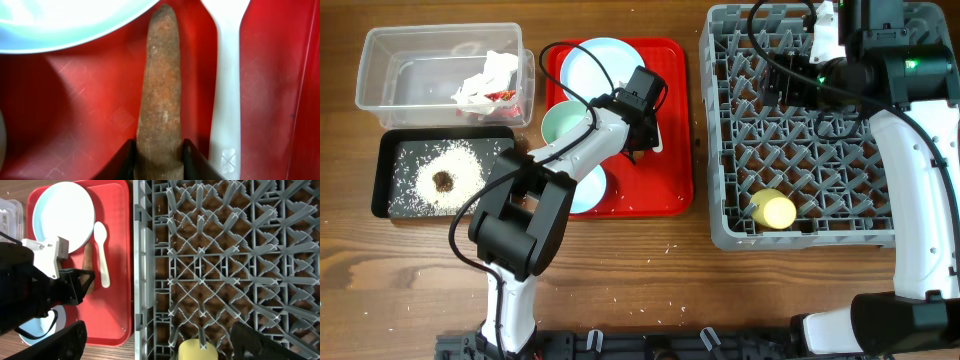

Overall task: Sort waste into correct bins and load items into the dishwasher rack
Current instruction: 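Grasp the carrot with left gripper and place it on black tray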

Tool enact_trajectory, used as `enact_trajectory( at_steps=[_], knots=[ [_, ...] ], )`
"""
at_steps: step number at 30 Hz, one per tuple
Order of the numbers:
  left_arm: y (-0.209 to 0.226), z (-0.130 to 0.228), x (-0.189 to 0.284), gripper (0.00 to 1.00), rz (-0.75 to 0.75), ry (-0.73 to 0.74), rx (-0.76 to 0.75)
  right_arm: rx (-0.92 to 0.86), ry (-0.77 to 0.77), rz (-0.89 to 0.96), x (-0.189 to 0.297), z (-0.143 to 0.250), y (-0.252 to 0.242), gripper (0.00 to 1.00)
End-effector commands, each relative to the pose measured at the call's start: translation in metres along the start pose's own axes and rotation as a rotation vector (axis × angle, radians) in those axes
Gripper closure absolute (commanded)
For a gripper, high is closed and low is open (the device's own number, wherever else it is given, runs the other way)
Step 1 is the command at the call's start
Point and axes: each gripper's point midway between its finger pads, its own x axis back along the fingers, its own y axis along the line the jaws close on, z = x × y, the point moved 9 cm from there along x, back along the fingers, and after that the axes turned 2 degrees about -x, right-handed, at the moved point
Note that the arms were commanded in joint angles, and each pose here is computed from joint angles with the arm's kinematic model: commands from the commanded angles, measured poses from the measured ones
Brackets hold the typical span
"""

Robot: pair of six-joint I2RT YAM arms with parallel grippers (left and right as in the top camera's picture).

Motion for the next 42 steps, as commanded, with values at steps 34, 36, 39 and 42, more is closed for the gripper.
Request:
enact_trajectory(
  at_steps=[34, 36, 39, 42],
  knots=[
    [0.297, 0.044, 0.129, 0.96, -0.467, -0.126, 1.226, 0.023, -0.049, -0.031, -0.004, -0.01, 0.005, 0.07],
    [0.306, 0.049, 0.115, 0.93, -0.453, -0.173, 1.249, 0.025, -0.045, -0.048, -0.004, -0.01, 0.007, 0.07],
    [0.31, 0.055, 0.102, 0.76, -0.44, -0.206, 1.256, 0.025, -0.046, -0.053, -0.004, -0.01, 0.007, 0.07],
    [0.31, 0.056, 0.101, 0.65, -0.442, -0.202, 1.241, 0.025, -0.046, -0.06, -0.004, -0.01, 0.008, 0.07]
  ],
)
